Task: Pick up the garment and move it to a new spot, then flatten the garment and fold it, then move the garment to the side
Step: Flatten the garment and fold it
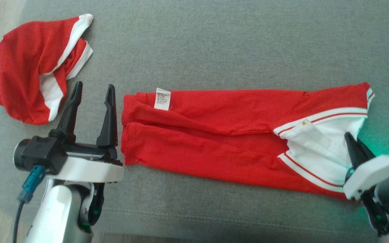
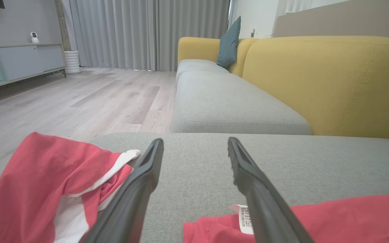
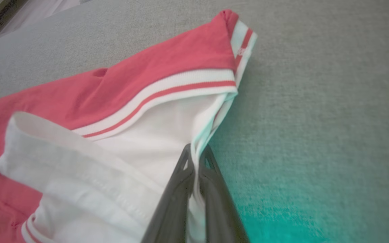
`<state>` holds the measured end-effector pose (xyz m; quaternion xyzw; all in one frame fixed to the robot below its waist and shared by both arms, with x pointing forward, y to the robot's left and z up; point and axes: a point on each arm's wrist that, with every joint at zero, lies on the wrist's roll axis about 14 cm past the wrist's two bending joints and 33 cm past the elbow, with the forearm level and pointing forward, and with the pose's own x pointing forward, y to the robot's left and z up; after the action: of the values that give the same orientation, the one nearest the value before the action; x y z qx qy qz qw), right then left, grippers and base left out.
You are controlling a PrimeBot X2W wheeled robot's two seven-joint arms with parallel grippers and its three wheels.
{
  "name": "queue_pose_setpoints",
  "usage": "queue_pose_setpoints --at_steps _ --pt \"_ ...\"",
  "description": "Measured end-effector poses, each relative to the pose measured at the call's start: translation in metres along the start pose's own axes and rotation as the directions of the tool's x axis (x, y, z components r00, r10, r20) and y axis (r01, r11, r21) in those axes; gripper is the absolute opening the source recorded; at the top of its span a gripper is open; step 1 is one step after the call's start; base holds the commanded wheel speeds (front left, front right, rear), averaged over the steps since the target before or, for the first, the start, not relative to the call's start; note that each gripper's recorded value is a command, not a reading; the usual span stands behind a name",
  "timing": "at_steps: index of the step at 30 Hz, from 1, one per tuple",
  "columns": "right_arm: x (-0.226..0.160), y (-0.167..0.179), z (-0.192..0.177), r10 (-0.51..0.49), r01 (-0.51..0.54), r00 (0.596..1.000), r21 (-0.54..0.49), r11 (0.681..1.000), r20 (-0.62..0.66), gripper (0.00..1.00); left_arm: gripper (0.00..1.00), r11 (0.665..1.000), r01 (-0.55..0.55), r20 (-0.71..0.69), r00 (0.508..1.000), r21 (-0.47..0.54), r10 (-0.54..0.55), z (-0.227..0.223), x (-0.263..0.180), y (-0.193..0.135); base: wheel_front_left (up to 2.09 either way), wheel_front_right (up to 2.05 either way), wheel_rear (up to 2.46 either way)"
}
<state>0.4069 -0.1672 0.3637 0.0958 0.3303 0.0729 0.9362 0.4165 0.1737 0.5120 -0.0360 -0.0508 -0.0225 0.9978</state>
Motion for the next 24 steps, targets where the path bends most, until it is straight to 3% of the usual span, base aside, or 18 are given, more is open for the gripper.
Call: queue_pose_setpoints --at_steps 4,15,19,24 --pt "-0.013 -0.010 -0.003 -0.026 0.026 1.000 0.013 1.000 0.009 0.00 1.00 1.000 0.011 0.008 1.000 0.006 -0.011 0.002 0.001 -0.001 0.00 0.00 0.00" --pt "-0.059 -0.082 0.029 -0.211 0.211 0.972 0.005 0.977 0.099 0.00 1.00 0.998 0.060 0.006 0.998 -0.016 -0.059 0.000 -0.001 -0.019 0.00 0.00 0.00" --pt "-0.067 -0.065 0.049 -0.164 0.171 0.975 -0.036 0.985 0.146 0.00 1.00 0.997 0.076 0.021 0.997 -0.015 -0.076 0.004 -0.001 -0.024 0.00 0.00 0.00" --pt "-0.076 -0.012 0.080 -0.027 0.057 0.975 -0.130 0.990 0.222 0.00 1.00 0.996 0.082 0.028 0.996 -0.017 -0.082 0.007 -0.005 -0.027 0.00 0.00 0.00"
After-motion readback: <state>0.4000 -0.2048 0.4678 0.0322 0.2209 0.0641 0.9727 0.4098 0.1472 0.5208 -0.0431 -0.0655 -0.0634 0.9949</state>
